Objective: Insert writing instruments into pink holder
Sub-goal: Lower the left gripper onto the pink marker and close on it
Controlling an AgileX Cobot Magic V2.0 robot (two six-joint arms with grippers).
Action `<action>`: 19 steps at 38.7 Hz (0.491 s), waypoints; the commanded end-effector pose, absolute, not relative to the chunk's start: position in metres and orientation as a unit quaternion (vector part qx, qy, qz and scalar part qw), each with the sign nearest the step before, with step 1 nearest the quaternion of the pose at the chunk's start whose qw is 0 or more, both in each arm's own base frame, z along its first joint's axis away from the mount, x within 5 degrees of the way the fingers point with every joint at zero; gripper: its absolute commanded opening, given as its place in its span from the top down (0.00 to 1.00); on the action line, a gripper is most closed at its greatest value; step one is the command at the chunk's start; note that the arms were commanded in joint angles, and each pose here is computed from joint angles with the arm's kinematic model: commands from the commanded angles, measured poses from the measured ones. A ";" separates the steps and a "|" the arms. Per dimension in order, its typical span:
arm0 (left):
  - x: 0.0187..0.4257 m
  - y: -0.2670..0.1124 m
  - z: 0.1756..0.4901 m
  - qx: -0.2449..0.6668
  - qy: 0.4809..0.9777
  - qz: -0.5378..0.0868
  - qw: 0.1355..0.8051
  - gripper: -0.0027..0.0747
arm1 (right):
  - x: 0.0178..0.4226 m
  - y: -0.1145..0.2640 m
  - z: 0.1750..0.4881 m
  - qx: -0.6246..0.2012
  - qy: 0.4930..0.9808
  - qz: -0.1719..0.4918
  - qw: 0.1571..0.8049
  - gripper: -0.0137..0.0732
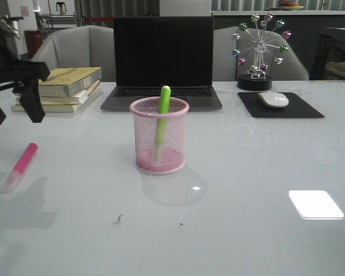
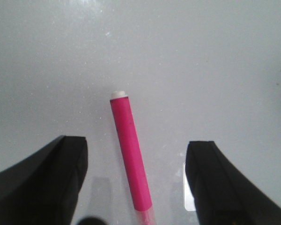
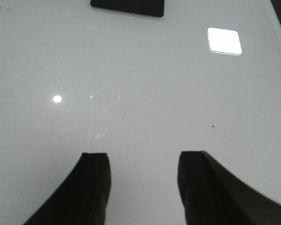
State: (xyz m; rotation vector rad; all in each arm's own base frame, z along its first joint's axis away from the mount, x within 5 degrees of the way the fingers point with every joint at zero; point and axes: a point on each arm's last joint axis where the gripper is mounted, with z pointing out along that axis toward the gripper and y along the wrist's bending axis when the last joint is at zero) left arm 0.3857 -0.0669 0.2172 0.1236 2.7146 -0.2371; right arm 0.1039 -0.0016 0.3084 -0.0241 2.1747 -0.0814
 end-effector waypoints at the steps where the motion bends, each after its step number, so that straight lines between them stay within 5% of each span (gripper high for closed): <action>1: 0.392 -0.069 0.235 0.046 0.964 -0.086 0.249 0.32 | 0.108 -0.004 0.320 -0.015 0.869 -0.049 0.493 0.33; 19: 0.402 -0.070 0.202 0.043 0.971 -0.081 0.219 0.32 | 0.107 -0.004 0.319 -0.016 0.869 -0.052 0.491 0.33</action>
